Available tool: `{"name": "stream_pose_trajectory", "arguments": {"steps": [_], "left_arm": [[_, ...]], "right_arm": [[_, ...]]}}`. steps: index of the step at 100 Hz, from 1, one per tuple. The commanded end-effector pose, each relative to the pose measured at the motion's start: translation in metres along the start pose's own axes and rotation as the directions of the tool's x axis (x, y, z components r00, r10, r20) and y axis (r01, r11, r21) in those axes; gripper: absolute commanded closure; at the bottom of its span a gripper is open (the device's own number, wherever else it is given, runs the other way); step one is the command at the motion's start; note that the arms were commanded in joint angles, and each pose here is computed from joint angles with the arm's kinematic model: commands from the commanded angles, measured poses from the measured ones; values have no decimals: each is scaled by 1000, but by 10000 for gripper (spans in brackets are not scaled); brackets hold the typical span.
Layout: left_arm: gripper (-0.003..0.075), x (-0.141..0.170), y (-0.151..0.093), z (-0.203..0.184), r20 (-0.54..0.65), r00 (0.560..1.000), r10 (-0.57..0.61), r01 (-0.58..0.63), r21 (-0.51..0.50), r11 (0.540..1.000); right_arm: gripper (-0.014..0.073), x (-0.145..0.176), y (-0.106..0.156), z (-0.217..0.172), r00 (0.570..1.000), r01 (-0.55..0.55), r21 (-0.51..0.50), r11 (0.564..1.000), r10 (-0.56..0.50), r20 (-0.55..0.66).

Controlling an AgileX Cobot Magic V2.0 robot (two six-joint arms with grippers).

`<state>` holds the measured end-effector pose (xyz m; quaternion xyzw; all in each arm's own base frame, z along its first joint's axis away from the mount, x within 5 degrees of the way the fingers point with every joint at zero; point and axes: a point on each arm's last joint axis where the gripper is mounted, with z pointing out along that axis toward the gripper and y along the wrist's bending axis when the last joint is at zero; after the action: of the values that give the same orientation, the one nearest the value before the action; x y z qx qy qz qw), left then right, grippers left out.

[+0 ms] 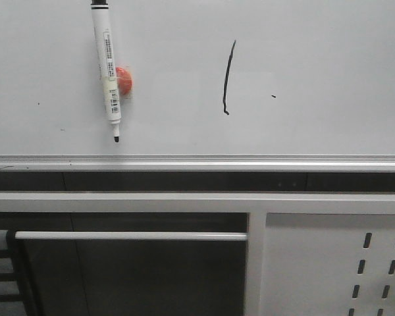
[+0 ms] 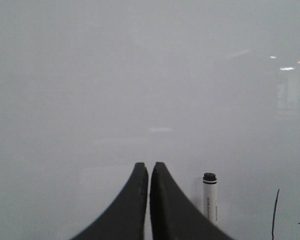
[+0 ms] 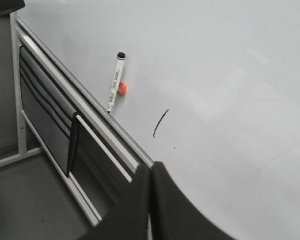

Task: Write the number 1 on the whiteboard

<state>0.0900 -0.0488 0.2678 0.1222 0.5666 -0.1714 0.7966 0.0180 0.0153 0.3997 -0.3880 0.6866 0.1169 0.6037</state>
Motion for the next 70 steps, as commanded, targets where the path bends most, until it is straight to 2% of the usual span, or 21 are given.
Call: {"name": "stream_pose_trajectory", "arguments": {"steps": [1,13,26,41,57,70], "left_arm": [[738,-20,6,0,68,997,38,-35,-44,998],[738,-31,12,-3,40,998,55,-52,-76,996],[738,-40,18,-4,-37,997,67,-70,-103,992],[738,-51,19,-7,-76,995,62,-68,-87,994],[738,-49,20,-9,-137,987,89,-99,-72,992],[738,-43,21,-11,-200,978,64,-80,-71,994]], "right_arm": [[656,-5,-6,-10,999,11,63,998,-14,43],[656,2,-6,-19,1000,-5,83,997,3,23],[656,6,-5,-30,998,-19,100,995,13,58],[655,18,-3,-40,999,-10,123,992,4,53],[656,35,3,-50,998,-12,145,989,4,60],[656,53,9,-53,999,-13,144,989,6,48]]}}
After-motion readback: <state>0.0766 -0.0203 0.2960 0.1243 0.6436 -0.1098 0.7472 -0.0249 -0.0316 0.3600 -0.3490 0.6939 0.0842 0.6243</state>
